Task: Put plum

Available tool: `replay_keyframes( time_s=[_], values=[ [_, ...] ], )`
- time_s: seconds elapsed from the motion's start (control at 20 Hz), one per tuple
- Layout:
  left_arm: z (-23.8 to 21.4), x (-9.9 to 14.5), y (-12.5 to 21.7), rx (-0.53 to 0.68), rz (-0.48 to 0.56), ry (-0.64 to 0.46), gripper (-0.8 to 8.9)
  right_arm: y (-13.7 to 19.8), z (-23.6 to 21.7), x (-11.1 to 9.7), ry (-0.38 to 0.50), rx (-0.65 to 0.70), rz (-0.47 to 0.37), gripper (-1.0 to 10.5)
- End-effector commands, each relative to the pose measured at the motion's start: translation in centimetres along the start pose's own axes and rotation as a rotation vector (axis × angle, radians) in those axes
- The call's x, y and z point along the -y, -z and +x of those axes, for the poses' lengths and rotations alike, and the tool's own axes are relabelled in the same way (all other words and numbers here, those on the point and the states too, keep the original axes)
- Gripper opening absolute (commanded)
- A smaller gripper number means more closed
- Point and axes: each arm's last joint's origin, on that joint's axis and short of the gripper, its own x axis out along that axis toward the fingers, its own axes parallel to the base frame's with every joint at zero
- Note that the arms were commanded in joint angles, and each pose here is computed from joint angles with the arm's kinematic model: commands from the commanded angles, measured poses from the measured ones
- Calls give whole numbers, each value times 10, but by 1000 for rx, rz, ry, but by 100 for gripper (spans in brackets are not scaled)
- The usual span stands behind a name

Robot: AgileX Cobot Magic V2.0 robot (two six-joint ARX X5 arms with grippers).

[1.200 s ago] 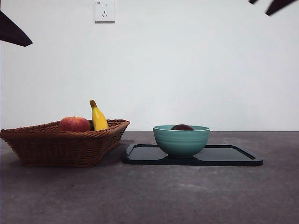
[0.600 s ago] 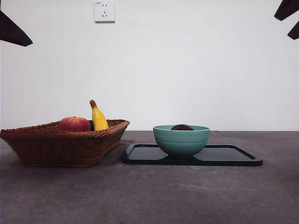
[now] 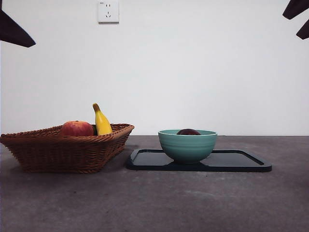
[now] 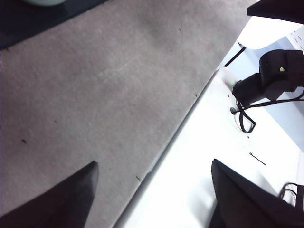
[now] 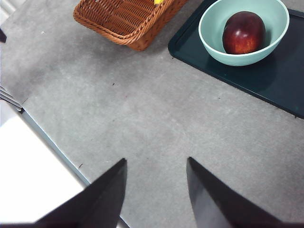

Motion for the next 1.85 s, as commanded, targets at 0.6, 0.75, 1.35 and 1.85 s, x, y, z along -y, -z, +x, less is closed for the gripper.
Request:
replay_keyframes(
  time_s=[0.6,0.75,1.35,1.85],
  values=[
    [15,2,-104,259,0,-161,375,-4,0,-1,-8,22,-21,200],
    [31,-5,-142,254,0,-146,375,-4,0,-1,-8,22,-21,200],
    [137,-53,-218,161,-23,-280,374,-4,0,-1,-8,21,-21,200],
    [224,-81,-197,-12,-16,-332,374,-2,0,-1,-7,11,-16,200]
  ],
)
